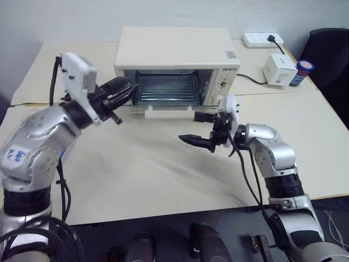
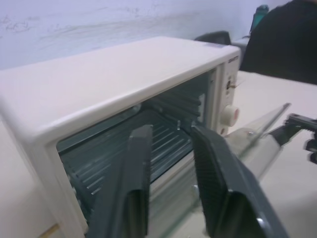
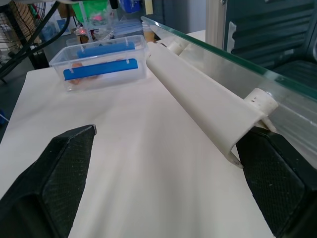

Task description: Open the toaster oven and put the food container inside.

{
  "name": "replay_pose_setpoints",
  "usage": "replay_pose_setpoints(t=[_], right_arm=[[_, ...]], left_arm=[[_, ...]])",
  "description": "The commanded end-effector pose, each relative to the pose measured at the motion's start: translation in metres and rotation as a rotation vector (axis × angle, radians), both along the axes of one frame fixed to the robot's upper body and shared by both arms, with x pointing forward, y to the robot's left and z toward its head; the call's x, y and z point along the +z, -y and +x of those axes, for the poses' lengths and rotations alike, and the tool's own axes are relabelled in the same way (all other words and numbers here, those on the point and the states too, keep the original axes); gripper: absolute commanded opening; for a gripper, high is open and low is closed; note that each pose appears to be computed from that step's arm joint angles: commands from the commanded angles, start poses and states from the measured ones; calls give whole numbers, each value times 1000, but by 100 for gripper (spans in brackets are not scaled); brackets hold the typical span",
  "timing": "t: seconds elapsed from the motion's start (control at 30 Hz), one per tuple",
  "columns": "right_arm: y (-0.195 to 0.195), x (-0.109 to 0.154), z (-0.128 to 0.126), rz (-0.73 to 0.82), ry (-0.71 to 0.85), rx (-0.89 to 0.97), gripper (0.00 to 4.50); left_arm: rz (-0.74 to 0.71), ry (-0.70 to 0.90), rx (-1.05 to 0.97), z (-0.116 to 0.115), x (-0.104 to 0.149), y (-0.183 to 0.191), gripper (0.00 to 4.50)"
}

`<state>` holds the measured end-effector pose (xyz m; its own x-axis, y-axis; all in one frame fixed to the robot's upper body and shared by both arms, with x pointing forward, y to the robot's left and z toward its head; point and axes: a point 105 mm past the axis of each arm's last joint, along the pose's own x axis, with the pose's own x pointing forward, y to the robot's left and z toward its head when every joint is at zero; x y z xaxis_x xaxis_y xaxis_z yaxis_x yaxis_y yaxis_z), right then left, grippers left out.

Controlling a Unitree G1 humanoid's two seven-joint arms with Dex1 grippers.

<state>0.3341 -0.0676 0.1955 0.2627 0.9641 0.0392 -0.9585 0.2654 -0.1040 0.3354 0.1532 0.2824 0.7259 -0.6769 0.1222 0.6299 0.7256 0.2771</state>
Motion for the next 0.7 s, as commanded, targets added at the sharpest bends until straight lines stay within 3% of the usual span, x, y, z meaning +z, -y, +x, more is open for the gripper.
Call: replay_pose_setpoints(t=[0.03, 0.27, 0.53, 0.7], right_arm=[[-9, 9, -9, 20, 47, 34, 450], [-5, 8, -6, 32, 44, -22, 450], [39, -24, -5, -149, 19, -194, 450], [74, -20, -62, -213, -65, -69, 450]], left_arm=[[69, 32, 3, 10, 2, 5, 7], [220, -34, -17, 16, -22, 5, 1], [272, -82, -69, 8, -37, 7, 1], [316, -129, -91, 5, -60, 13, 1]])
